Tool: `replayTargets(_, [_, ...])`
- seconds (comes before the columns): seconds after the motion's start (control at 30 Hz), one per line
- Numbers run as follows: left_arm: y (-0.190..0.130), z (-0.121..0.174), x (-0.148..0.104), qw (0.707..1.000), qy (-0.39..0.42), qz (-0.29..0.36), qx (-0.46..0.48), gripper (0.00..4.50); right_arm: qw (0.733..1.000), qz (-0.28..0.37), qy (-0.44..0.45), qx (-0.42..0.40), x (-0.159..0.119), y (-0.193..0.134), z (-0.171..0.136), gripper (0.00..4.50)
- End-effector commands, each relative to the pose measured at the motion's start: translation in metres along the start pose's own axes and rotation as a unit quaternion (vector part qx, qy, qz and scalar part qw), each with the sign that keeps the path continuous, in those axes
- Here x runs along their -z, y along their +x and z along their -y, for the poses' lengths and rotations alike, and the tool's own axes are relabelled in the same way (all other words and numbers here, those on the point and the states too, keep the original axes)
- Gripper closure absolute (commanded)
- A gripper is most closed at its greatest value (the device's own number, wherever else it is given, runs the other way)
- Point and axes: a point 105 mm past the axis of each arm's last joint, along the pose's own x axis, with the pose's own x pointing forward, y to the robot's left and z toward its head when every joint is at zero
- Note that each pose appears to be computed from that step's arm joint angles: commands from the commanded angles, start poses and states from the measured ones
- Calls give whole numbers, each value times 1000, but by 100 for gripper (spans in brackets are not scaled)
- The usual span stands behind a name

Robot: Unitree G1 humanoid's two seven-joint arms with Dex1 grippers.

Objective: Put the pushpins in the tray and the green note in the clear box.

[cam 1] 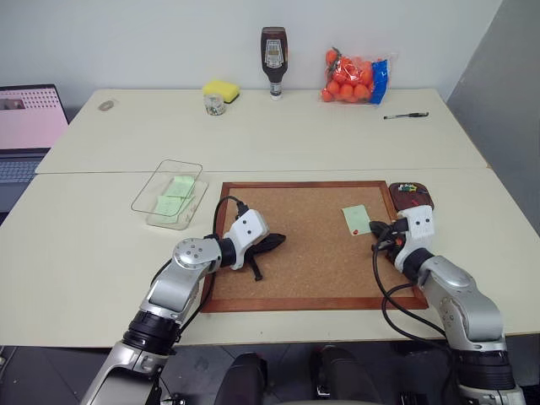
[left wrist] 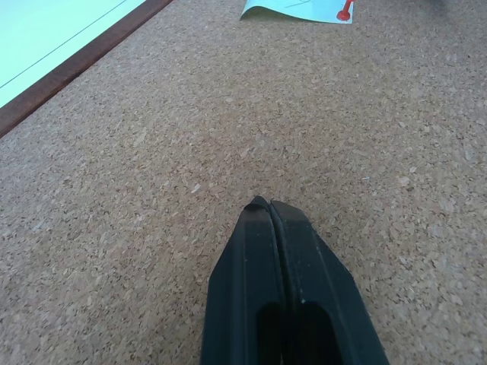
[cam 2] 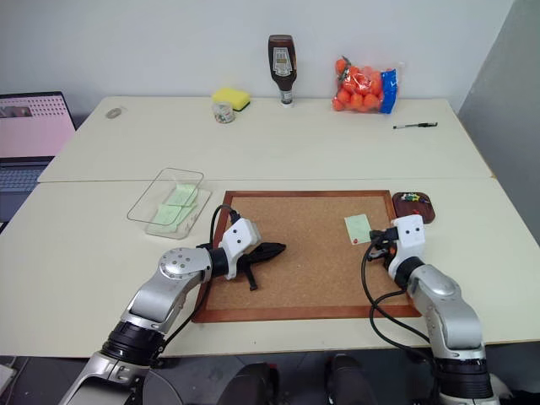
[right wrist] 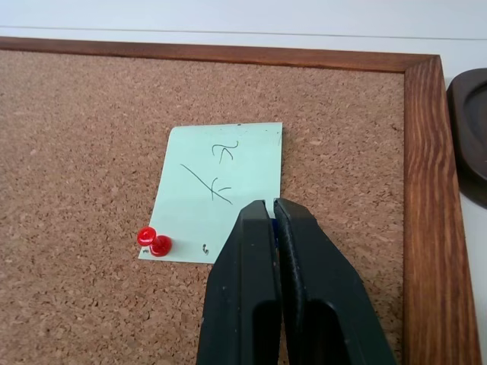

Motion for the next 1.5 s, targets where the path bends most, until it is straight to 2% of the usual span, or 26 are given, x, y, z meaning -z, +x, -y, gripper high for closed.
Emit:
replayTargets(0.03, [1, 8, 9, 1000, -3, -16, 10, 450, 997, 73, -5, 0, -34, -10, -6, 443])
replayTargets(0.2, [0, 8, 10, 1000, -3, -18, 10, 450, 997, 83, 0, -1, -38, -13, -9, 443])
replayTargets(0.33, [0, 7, 10, 1000, -2, -18, 10, 450, 995, 94, -8, 17, -46, -14, 0, 443])
replayTargets(0.6, [2, 7, 7, 1000, 0, -16, 11, 450, 986, 82, -76, 123, -58, 0, 54, 443])
replayTargets(0.77, [3, 7, 6, 1000, 1, -15, 11, 450, 980, 54, -99, 166, -54, 13, 86, 443])
replayTargets(0.97, [4, 9, 5, 1000, 1, -14, 11, 450, 979, 47, -88, 176, -49, 23, 100, 443])
replayTargets(1.03, [4, 9, 6, 1000, 1, -14, 11, 450, 980, 43, -86, 176, -47, 25, 101, 401])
replayTargets(1.07, [4, 9, 6, 1000, 1, -14, 11, 450, 980, 42, -86, 176, -46, 26, 102, 394])
replayTargets(1.3, [3, 9, 7, 1000, 3, -16, 13, 450, 979, 59, -90, 174, -52, 26, 100, 231])
replayTargets(1.5, [3, 9, 8, 1000, 4, -16, 13, 450, 979, 90, -81, 165, -61, 17, 92, 231])
